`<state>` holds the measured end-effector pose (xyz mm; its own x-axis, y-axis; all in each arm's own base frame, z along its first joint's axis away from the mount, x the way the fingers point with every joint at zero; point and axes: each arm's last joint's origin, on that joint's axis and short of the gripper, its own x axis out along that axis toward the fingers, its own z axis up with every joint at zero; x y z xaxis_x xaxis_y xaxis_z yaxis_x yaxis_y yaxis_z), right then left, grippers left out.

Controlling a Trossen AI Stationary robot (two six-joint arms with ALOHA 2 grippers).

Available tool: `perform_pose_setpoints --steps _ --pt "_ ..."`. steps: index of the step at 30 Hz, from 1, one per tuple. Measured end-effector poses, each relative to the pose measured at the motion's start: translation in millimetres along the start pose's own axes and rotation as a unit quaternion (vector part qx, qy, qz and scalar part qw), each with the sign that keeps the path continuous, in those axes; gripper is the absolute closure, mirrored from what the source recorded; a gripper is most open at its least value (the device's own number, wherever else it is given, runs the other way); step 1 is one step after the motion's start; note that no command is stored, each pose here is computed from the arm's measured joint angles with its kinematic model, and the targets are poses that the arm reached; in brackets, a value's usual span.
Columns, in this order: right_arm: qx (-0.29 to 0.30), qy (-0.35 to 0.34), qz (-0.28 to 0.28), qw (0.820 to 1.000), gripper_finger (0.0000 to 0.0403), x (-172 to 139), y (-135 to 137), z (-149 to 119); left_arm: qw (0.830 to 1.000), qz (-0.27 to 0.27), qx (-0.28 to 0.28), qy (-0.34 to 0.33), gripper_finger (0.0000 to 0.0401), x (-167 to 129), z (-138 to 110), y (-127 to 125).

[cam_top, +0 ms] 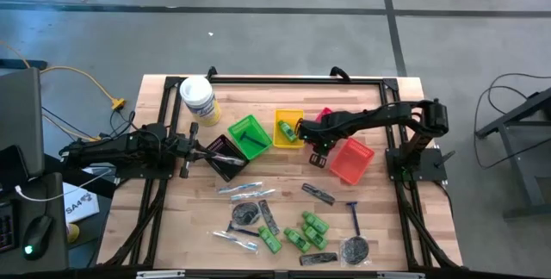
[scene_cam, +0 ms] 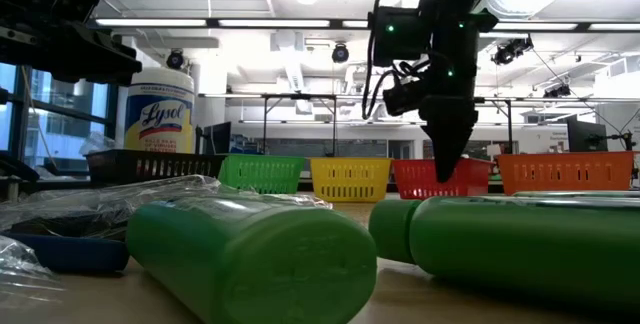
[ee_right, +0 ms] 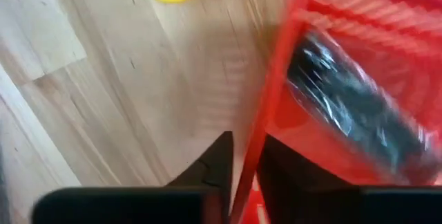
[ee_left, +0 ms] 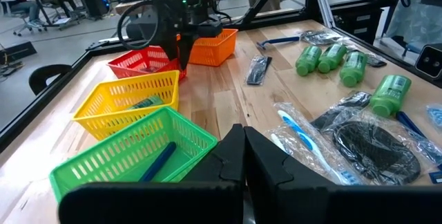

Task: Pick & Place Travel size toiletries
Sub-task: Put the left black hair comb into the red bin, then put the right black hair brush into the orange bin

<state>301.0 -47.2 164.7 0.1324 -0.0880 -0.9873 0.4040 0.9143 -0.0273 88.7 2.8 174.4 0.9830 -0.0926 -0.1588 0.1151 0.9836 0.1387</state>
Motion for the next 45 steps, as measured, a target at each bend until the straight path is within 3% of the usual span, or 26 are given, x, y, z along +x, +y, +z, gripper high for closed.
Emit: perform_pose_setpoints --steps 5,14,26,30,38,45 --pt "0.002 0.013 0.013 1.0 0.0394 -0.2 0.5 -2.0 1.0 0.0 0.0 0.0 0.0401 0.0 0.0 0.0" --pt "0.018 0.024 0.016 0.999 0.0391 -0.6 3.6 -4.7 1.0 0.0 0.0 0.0 0.0401 0.0 0.0 0.0" --pt "-0.009 0.027 0.021 0.999 0.0386 -2.0 20.8 -10.5 1.0 0.0 -0.001 0.0 0.0401 0.0 0.0 0.0" --pt "0.002 0.026 0.026 0.999 0.0359 -1.8 21.2 -10.1 1.0 0.0 -0.001 0.0 0.0401 0.0 0.0 0.0" --pt "-0.011 0.03 0.042 0.999 0.0262 -1.8 21.9 -10.4 1.0 0.0 0.0 0.0 0.0401 0.0 0.0 0.0" --pt "-0.027 -0.002 0.06 0.998 0.0199 -22.1 21.7 -12.5 1.0 0.0 0.0 0.0 0.0401 0.0 -0.1 0.0"
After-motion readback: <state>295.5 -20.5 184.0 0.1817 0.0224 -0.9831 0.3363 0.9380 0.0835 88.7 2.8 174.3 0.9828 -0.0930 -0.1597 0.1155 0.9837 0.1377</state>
